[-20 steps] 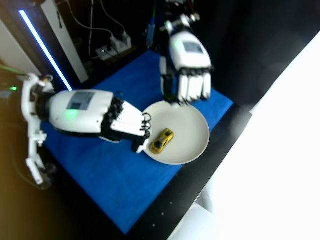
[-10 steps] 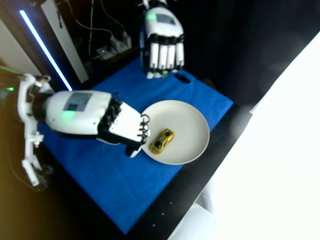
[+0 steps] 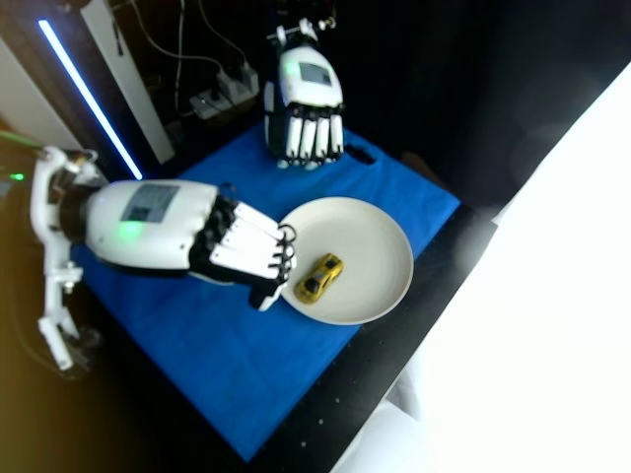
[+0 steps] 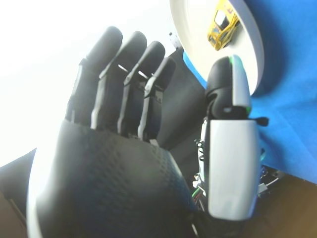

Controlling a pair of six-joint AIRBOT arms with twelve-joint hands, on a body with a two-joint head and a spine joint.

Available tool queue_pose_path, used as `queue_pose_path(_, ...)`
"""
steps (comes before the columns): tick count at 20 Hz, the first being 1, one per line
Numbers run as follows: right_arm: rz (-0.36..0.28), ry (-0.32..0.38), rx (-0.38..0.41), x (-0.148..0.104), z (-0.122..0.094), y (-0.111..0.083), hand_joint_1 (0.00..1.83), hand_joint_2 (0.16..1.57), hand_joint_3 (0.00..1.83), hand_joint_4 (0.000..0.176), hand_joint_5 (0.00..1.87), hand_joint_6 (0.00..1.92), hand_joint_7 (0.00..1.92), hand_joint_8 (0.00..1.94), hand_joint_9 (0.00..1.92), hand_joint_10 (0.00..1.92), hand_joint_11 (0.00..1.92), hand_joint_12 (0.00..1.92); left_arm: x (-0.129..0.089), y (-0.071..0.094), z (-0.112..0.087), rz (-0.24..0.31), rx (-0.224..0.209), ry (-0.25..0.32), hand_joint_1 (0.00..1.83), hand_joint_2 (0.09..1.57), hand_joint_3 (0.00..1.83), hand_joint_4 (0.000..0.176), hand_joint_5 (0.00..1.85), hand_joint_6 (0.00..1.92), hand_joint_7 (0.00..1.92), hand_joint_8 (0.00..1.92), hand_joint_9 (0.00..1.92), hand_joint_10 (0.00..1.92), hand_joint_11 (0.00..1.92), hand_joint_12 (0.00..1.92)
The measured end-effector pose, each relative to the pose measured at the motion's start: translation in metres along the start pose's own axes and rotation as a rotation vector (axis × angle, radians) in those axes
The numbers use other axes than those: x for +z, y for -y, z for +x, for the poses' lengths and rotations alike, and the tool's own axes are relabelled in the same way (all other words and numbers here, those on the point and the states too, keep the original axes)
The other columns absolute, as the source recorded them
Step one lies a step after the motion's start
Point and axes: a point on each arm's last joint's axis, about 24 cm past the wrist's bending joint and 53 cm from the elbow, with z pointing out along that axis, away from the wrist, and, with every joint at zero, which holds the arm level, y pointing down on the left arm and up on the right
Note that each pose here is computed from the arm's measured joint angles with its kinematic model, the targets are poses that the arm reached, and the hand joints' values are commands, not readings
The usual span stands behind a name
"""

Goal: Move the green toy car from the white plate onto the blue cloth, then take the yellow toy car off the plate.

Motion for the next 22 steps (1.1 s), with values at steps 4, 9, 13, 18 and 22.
queue_pose_path(4, 0.004, -0.001, 0.005, 0.003, 0.002, 0.002, 1.1, 1.05, 0.0, 0.0, 0.61, 0.35, 0.55, 0.64, 0.39, 1.11, 0.21, 1.63, -0.002, -0.003, 0.0, -0.008, -0.008, 0.007, 0.64, 0.88, 0.0, 0.176, 0.25, 0.0, 0.11, 0.0, 0.08, 0.15, 0.0, 1.04)
queue_pose_path(9, 0.041, -0.034, 0.014, 0.015, 0.016, 0.017, 1.07, 1.03, 0.0, 0.0, 0.64, 0.29, 0.67, 0.29, 0.51, 0.77, 0.29, 1.51, -0.009, -0.011, -0.013, -0.029, -0.051, 0.087, 0.21, 1.04, 0.01, 0.105, 0.34, 0.01, 0.29, 0.02, 0.25, 0.06, 0.0, 0.99)
queue_pose_path(13, 0.021, -0.077, 0.048, 0.033, 0.04, 0.001, 1.03, 1.03, 0.0, 0.0, 0.69, 0.07, 0.74, 0.05, 0.54, 0.56, 0.19, 1.51, -0.013, -0.015, -0.03, -0.037, -0.06, 0.158, 0.24, 1.1, 0.0, 0.092, 0.45, 0.02, 0.37, 0.02, 0.33, 0.09, 0.0, 1.11)
queue_pose_path(18, 0.044, -0.086, 0.069, 0.048, 0.044, 0.007, 1.0, 0.97, 0.0, 0.0, 0.75, 0.03, 0.69, 0.62, 0.52, 1.23, 0.36, 1.76, -0.015, -0.018, -0.035, -0.046, -0.067, 0.18, 0.33, 1.11, 0.0, 0.119, 0.52, 0.02, 0.4, 0.02, 0.32, 0.11, 0.0, 1.09)
queue_pose_path(22, 0.039, -0.076, 0.083, 0.058, 0.041, 0.001, 1.0, 0.93, 0.0, 0.0, 0.77, 0.01, 0.62, 1.43, 0.67, 1.66, 0.64, 1.9, -0.015, -0.016, -0.035, -0.041, -0.069, 0.183, 0.32, 1.11, 0.0, 0.11, 0.55, 0.01, 0.44, 0.02, 0.34, 0.13, 0.0, 0.97)
